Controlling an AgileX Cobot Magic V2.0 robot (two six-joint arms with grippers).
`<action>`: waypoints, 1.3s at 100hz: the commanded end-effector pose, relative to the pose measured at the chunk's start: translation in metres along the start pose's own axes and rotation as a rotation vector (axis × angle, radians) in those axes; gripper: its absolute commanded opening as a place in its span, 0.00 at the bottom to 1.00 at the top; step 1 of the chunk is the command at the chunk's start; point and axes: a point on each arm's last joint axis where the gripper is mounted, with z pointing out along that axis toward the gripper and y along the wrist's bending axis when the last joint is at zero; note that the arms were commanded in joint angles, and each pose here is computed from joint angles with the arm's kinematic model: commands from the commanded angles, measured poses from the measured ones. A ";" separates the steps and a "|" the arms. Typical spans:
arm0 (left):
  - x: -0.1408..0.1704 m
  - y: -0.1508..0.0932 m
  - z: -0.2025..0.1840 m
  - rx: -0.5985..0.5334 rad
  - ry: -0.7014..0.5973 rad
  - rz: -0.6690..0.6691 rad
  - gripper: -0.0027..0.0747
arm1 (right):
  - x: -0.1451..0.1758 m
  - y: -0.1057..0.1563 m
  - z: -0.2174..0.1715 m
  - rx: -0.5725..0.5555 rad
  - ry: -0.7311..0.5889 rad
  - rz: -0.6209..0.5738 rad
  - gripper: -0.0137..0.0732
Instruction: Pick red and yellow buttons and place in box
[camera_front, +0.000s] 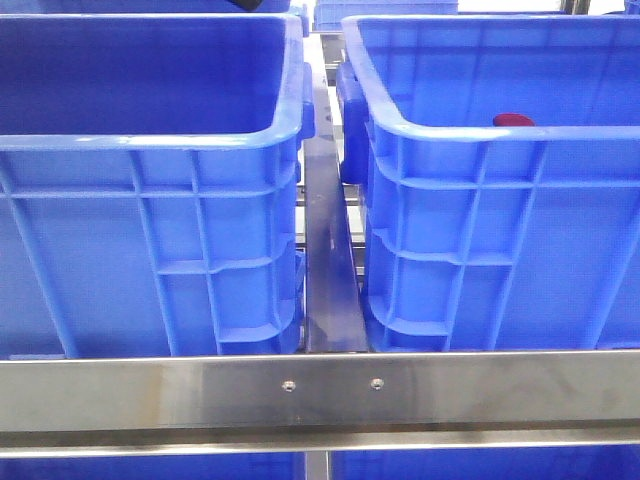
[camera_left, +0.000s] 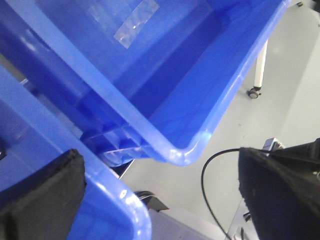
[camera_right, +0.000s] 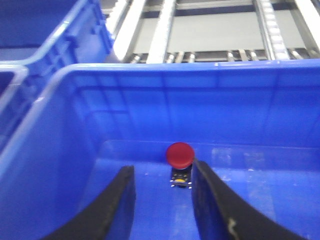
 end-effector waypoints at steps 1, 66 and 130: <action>-0.006 -0.012 -0.026 0.000 -0.081 0.028 0.79 | -0.009 0.001 -0.017 -0.009 -0.061 -0.011 0.50; 0.012 0.089 -0.085 -0.689 -0.117 -0.293 0.79 | -0.005 0.003 -0.021 -0.038 -0.051 -0.012 0.50; 0.023 0.163 -0.012 -0.743 0.073 -0.407 0.79 | -0.005 0.003 -0.021 -0.029 -0.054 -0.012 0.50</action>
